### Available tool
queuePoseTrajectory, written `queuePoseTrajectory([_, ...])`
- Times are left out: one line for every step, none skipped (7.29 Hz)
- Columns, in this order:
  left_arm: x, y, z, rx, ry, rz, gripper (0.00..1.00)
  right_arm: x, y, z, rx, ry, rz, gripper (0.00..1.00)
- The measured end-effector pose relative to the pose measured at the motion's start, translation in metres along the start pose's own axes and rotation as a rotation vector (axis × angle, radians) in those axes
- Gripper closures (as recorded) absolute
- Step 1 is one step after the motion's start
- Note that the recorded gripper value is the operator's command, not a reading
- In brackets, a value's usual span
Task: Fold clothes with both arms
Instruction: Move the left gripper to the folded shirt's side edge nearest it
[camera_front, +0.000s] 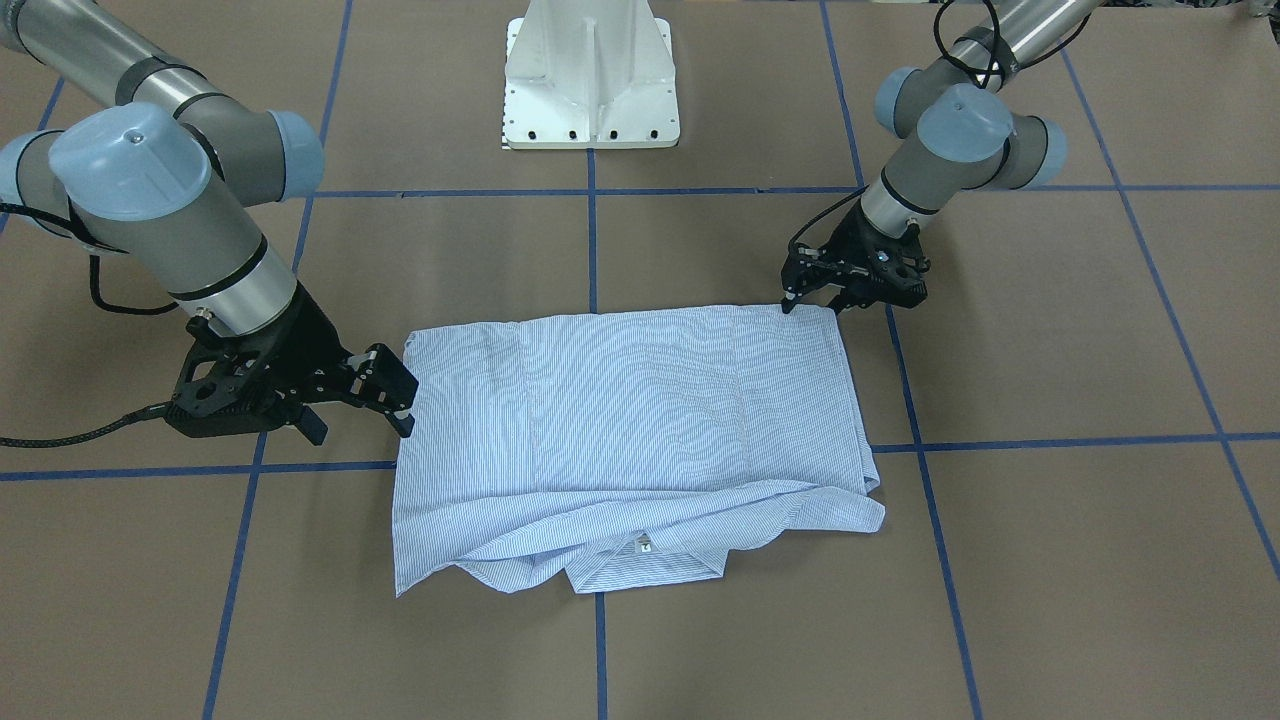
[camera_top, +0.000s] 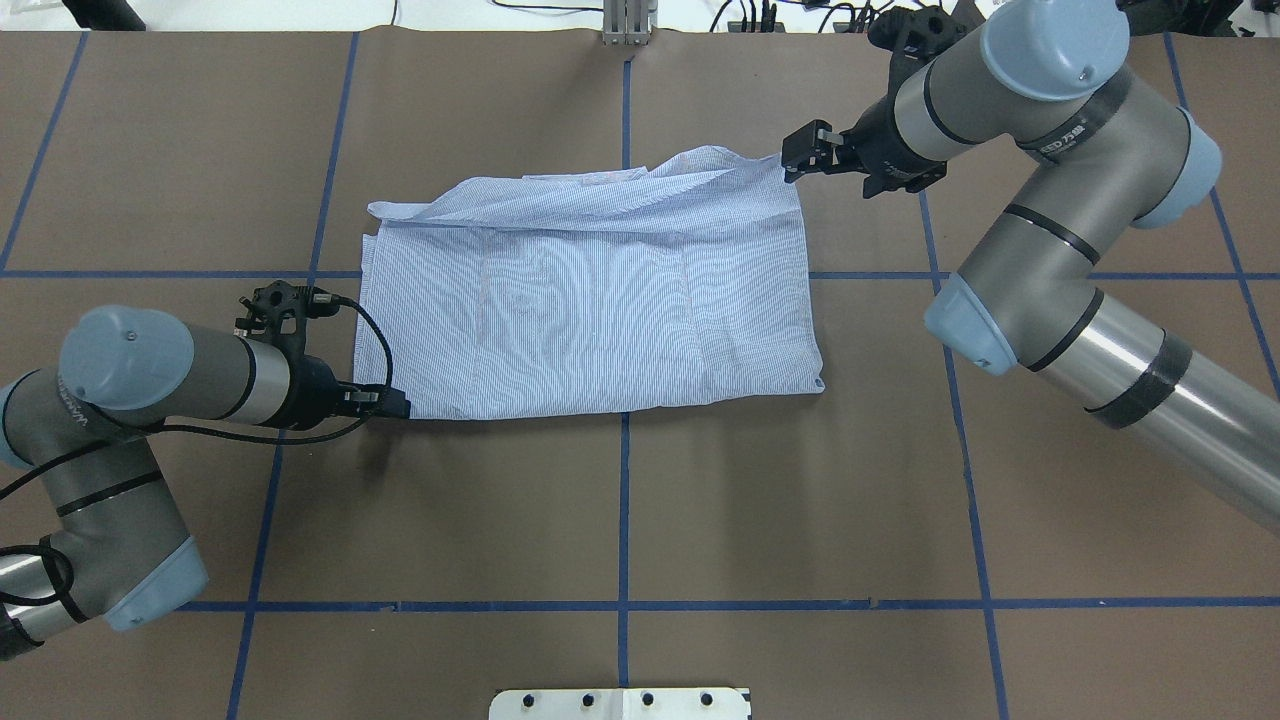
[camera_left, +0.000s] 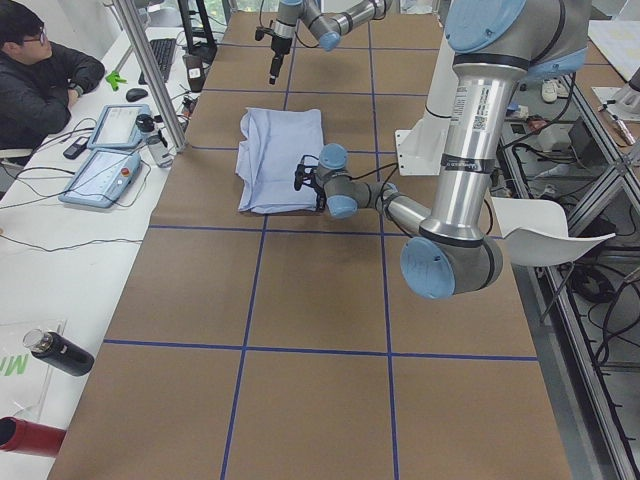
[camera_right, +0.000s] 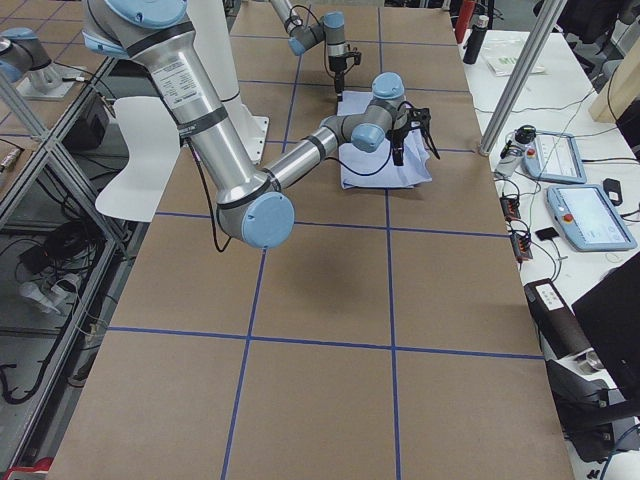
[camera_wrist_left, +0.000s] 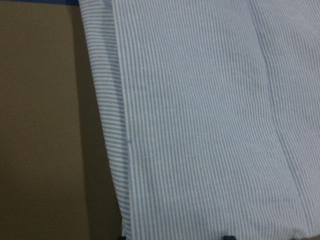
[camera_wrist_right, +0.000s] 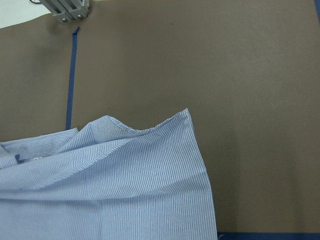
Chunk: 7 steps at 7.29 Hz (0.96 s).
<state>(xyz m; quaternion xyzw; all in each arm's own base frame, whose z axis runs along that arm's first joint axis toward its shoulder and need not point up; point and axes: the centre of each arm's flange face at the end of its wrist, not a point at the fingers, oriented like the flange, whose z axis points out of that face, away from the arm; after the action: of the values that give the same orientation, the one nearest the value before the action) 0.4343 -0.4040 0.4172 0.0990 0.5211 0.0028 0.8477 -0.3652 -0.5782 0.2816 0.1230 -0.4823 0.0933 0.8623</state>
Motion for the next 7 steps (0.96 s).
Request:
queuePoseTrajectory([0.0,0.0,0.0,-0.001,0.0,-0.001,1.0,0.0,0.0,0.0,0.0,0.0,-0.001,0.0])
queuePoseTrajectory([-0.001,0.001,-0.001,-0.002,0.0,-0.002,1.0,0.0,0.0,0.0,0.0,-0.001,-0.001,0.0])
queuePoseTrajectory([-0.003,0.001,-0.003,-0.002,-0.002,-0.004,1.0,-0.001,0.001,0.001,-0.001,-0.001,-0.001,0.0])
queuePoseTrajectory([-0.009,0.001,-0.005,0.0,-0.01,-0.005,1.0,-0.001,0.002,0.001,-0.002,-0.001,-0.001,0.0])
queuePoseTrajectory([-0.02,-0.002,-0.009,0.006,-0.025,-0.009,1.0,-0.002,0.004,0.002,-0.004,-0.002,-0.003,0.0])
queuePoseTrajectory([-0.032,-0.011,-0.014,0.023,-0.044,0.002,1.0,-0.004,0.006,0.003,-0.006,-0.003,-0.005,0.0])
queuePoseTrajectory([-0.052,-0.03,-0.021,0.051,-0.075,0.04,1.0,-0.005,0.008,0.005,-0.009,-0.004,-0.006,0.0])
